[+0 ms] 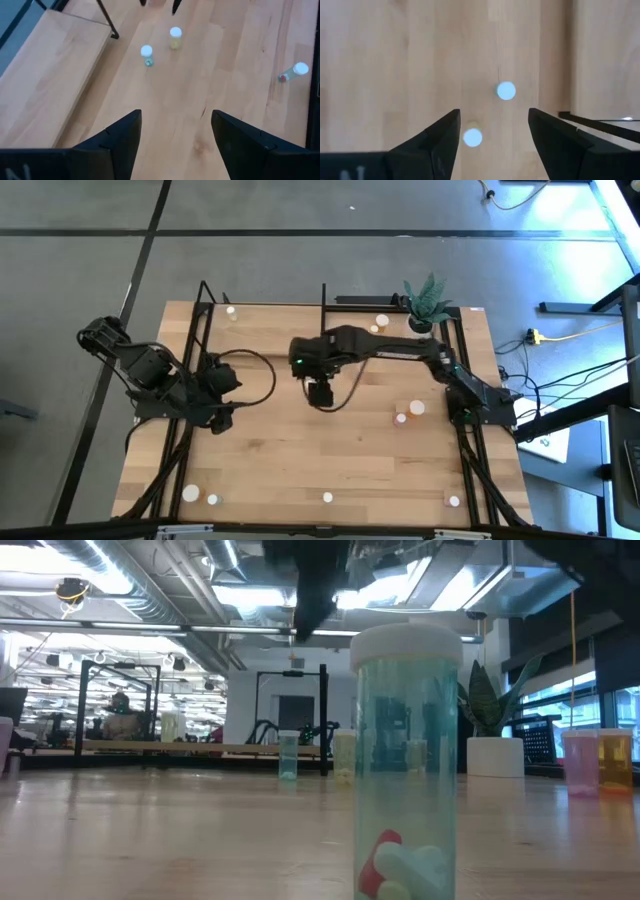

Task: Pick and place medicine bottles onto shelf by color
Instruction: Put the top green pill bottle on the shelf

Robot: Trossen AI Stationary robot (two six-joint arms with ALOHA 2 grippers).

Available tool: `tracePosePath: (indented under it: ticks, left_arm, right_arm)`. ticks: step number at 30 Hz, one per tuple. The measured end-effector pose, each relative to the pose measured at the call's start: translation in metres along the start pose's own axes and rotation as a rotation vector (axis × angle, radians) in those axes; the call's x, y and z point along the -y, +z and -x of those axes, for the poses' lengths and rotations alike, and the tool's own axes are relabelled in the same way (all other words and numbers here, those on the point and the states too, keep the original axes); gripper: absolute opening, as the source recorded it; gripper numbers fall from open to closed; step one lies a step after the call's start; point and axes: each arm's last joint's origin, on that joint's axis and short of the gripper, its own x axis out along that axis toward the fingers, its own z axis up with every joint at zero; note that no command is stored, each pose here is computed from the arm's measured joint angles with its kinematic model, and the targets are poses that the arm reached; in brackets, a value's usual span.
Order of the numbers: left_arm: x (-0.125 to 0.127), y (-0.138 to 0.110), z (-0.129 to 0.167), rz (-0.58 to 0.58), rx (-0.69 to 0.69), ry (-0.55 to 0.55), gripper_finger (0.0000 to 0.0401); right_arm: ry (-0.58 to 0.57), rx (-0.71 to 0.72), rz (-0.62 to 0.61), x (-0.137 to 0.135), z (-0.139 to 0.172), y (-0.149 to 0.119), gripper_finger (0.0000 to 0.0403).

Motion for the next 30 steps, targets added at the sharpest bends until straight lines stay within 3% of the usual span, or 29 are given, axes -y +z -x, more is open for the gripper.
tracePosePath:
  ticks: [10,23,30]
  left_arm:
    - [0.004,0.024,-0.028,-0.079,0.004,0.0,0.0234]
    - [-0.017,0.058,-0.095,-0.138,-0.108,-0.057,0.0234]
    - [-0.029,0.05,-0.147,-0.156,-0.048,-0.214,0.0234]
  right_arm:
    - [0.031,0.211,0.039,-0.028,0.098,-0.019,0.0236]
    - [0.034,0.282,0.088,-0.031,0.177,-0.064,0.0237]
    - [0.037,0.354,0.081,-0.029,0.206,-0.081,0.0237]
